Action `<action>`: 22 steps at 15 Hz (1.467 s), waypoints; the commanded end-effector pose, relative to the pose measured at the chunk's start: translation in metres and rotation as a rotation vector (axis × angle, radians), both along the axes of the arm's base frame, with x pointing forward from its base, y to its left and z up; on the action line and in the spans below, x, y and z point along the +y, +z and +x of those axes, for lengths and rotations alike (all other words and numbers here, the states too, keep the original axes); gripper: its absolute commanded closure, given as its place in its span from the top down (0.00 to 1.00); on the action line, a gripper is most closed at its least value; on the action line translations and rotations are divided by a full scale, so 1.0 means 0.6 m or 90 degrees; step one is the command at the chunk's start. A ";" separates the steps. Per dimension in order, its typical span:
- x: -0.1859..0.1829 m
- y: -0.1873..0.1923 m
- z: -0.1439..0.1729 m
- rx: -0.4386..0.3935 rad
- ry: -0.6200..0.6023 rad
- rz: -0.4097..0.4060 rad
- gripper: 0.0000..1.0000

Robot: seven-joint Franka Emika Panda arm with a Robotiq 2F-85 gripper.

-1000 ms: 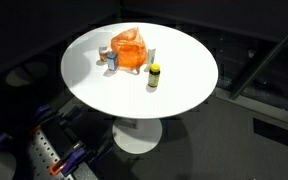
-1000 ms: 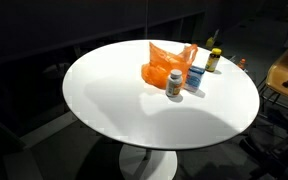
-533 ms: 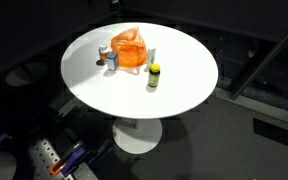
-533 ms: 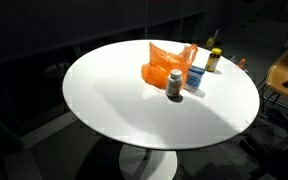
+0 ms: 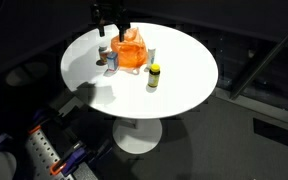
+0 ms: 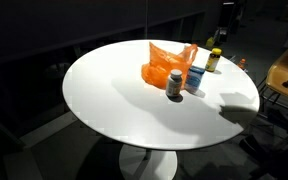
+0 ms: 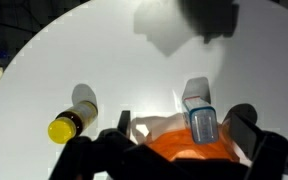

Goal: Pick up the clear container and put it in the orange plastic

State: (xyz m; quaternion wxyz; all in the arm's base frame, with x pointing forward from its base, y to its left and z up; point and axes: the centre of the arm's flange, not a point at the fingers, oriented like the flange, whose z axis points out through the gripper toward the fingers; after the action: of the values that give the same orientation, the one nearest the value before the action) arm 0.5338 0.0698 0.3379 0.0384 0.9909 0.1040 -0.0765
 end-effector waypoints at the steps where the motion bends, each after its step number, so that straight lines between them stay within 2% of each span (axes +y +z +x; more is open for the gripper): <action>1: 0.010 -0.052 0.041 0.023 -0.003 0.017 1.00; 9: 0.071 -0.157 0.073 0.050 0.015 0.003 1.00; 18: 0.131 -0.214 0.087 0.030 0.030 -0.025 1.00; 19: 0.134 -0.218 0.087 0.031 0.030 -0.027 0.82; 22: 0.140 -0.220 0.090 0.032 0.022 -0.031 0.56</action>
State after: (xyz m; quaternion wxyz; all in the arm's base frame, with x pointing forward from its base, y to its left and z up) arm 0.5772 0.1500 0.2052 0.0474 0.9842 0.1309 -0.1094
